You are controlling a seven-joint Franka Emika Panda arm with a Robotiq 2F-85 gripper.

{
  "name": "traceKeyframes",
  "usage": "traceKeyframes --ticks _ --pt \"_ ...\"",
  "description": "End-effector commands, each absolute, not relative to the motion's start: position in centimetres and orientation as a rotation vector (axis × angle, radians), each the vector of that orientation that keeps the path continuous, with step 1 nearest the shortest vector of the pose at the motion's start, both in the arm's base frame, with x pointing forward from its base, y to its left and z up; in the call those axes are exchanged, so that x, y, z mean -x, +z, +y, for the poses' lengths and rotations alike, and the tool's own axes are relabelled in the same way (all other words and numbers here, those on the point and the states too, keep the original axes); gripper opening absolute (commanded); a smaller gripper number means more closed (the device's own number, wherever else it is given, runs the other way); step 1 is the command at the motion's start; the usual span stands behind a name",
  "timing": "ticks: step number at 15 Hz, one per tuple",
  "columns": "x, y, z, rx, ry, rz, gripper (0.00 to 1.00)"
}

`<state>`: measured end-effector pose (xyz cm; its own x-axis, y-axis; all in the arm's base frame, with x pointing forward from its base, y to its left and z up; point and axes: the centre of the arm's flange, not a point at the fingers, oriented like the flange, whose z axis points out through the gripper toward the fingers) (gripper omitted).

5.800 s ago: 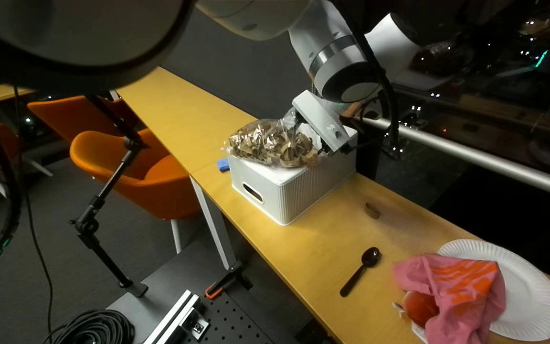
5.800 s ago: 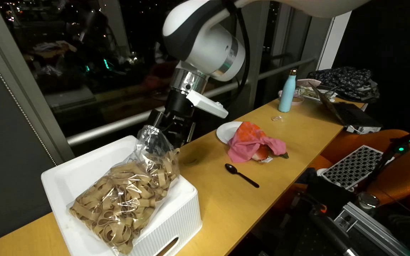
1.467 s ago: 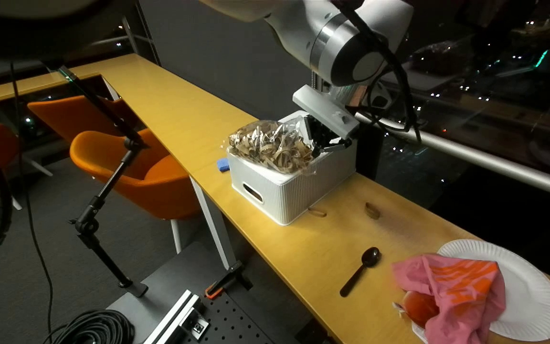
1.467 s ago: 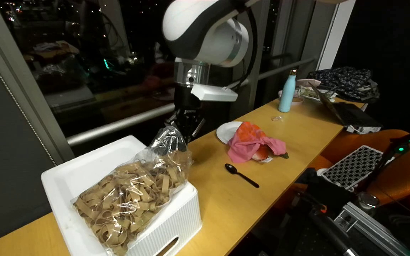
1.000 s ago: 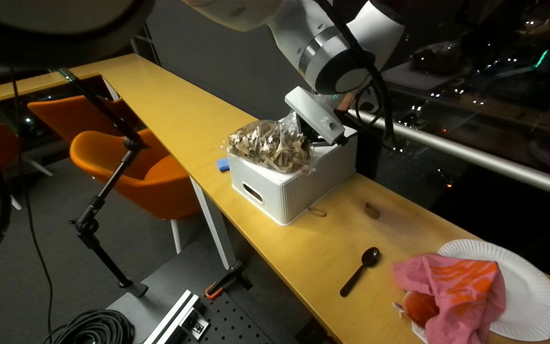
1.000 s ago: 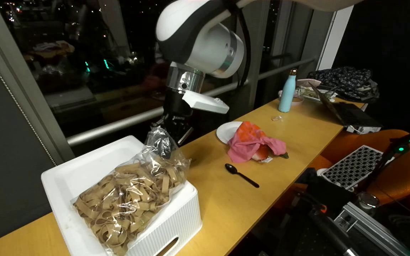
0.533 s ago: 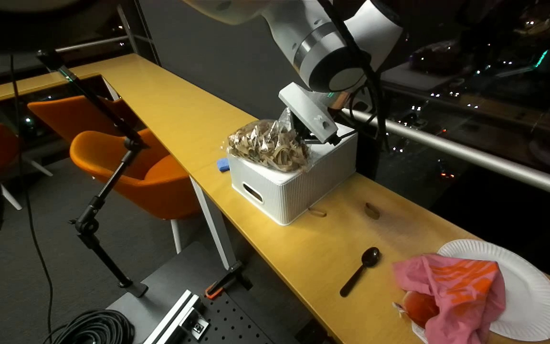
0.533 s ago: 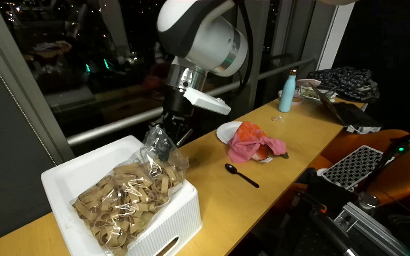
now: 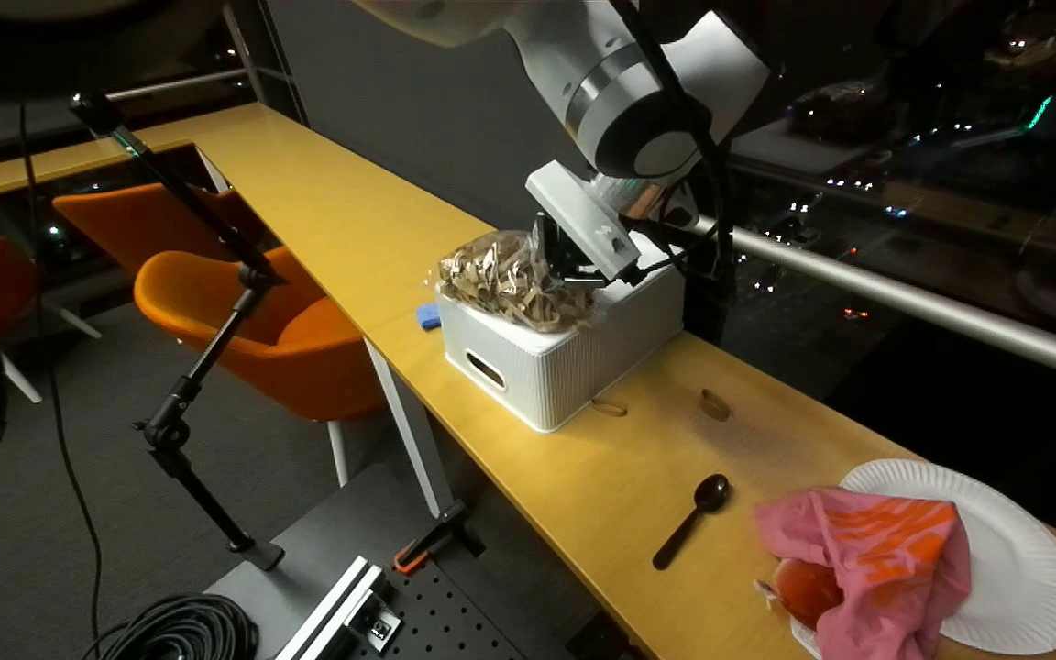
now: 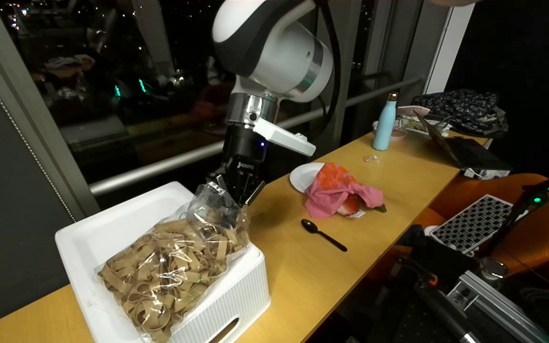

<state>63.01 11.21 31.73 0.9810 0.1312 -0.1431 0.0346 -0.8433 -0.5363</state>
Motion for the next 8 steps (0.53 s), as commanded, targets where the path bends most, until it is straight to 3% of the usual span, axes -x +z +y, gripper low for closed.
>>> traceKeyframes --ticks 1,5,8 --pt "-63.4 31.5 11.7 2.549 0.176 -0.189 0.0" --pt "-63.8 31.1 13.2 2.551 0.093 -0.308 0.0" --pt "-63.7 31.4 14.9 2.547 0.06 -0.391 0.32"
